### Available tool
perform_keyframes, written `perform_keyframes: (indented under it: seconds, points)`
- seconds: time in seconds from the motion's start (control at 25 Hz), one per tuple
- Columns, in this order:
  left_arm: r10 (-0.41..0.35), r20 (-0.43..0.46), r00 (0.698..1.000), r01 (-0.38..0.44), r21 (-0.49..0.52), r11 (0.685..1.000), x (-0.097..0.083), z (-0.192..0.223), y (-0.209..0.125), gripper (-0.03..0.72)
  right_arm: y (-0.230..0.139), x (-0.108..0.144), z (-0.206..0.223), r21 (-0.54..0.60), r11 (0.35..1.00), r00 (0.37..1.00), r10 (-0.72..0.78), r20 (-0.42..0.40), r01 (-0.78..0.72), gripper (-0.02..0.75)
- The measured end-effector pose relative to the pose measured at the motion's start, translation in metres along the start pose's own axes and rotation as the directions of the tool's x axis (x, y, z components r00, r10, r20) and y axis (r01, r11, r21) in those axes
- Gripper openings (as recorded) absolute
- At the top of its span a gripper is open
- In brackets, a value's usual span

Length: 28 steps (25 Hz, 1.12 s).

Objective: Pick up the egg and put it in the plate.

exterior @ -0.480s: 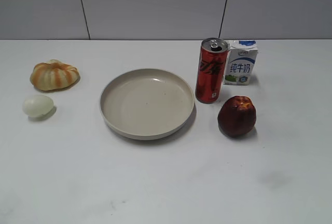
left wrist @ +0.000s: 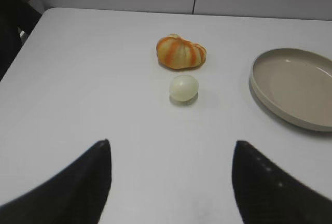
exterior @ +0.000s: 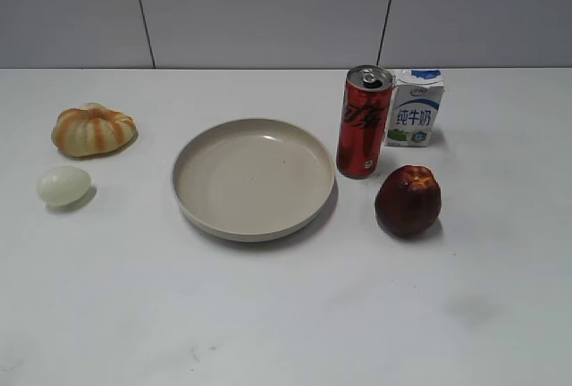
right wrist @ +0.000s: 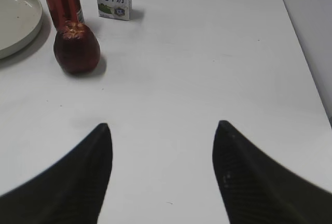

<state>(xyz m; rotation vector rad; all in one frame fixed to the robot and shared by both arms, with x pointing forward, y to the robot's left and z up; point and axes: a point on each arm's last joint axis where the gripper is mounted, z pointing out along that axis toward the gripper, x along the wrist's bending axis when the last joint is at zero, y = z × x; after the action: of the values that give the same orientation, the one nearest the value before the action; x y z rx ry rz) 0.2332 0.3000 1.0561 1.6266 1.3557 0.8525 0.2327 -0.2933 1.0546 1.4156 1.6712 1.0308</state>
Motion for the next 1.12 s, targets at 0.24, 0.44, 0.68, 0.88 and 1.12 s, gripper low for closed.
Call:
perform_keyframes:
  seconds: [0.24,0.44,0.68,0.88,1.12]
  points:
    - [0.015,-0.026,1.0,-0.017,-0.065,0.998,0.002,0.003,0.018,0.535,0.0,0.0,0.0,0.0,1.0,1.0,0.0,0.0,0.0,0.466]
    - [0.023,-0.035,0.999,-0.024,-0.038,0.999,0.004,0.028,0.038,0.535,0.0,0.0,0.0,0.0,1.0,1.0,0.0,0.0,0.0,0.466]
    - [0.039,-0.032,0.999,-0.035,0.109,0.993,0.005,0.072,0.054,0.535,0.0,0.0,0.0,0.0,1.0,1.0,0.0,0.0,0.0,0.465]
    - [0.138,-0.004,0.99,-0.132,0.266,0.955,0.007,0.112,0.074,0.535,0.0,0.0,0.0,0.0,1.0,1.0,0.0,0.0,0.0,0.465]
    - [0.257,0.061,0.964,-0.259,0.42,0.87,0.01,0.175,0.101,0.535,0.0,0.0,0.0,0.0,1.0,1.0,0.0,0.0,0.0,0.465]
